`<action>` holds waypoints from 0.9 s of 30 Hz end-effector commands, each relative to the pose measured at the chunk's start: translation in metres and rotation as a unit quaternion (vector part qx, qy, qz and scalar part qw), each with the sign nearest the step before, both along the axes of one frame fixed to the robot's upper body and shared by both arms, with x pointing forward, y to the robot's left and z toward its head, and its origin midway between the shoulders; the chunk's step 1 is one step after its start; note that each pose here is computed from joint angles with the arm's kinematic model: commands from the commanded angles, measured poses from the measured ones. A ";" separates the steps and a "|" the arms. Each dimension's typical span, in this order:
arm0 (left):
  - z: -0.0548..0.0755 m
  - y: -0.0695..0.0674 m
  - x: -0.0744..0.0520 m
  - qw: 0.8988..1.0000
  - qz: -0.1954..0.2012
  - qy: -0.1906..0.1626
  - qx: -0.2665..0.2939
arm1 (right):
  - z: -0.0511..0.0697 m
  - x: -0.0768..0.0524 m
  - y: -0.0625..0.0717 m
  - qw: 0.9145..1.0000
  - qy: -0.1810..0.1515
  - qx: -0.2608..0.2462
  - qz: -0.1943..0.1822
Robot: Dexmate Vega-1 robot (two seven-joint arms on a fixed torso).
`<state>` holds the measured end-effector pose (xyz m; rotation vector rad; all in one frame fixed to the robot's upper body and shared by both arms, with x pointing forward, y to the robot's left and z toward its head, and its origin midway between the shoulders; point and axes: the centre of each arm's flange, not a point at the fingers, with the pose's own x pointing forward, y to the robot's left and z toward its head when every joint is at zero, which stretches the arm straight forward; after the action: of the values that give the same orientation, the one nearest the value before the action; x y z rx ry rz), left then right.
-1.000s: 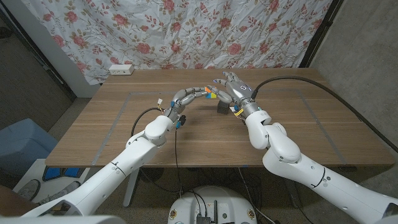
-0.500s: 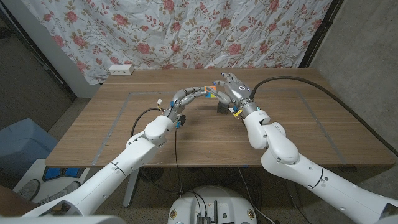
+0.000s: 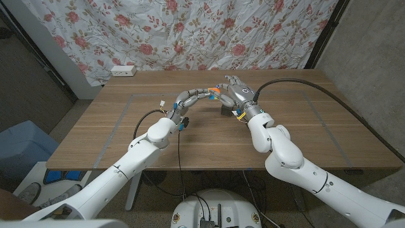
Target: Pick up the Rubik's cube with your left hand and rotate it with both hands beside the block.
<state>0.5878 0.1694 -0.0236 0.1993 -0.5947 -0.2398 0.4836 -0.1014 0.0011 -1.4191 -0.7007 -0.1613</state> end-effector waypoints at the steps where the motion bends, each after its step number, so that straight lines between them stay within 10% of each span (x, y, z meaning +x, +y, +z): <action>1: 0.000 -0.001 0.000 1.000 0.000 0.001 -0.001 | -0.003 -0.001 -0.002 1.000 0.003 -0.003 -0.005; 27: 0.004 -0.001 0.004 1.000 0.003 -0.001 -0.004 | -0.003 -0.002 -0.001 1.000 0.001 -0.018 0.001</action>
<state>0.5904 0.1675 -0.0219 0.1921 -0.5944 -0.2329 0.4820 -0.1034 -0.0014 -1.4412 -0.7034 -0.1574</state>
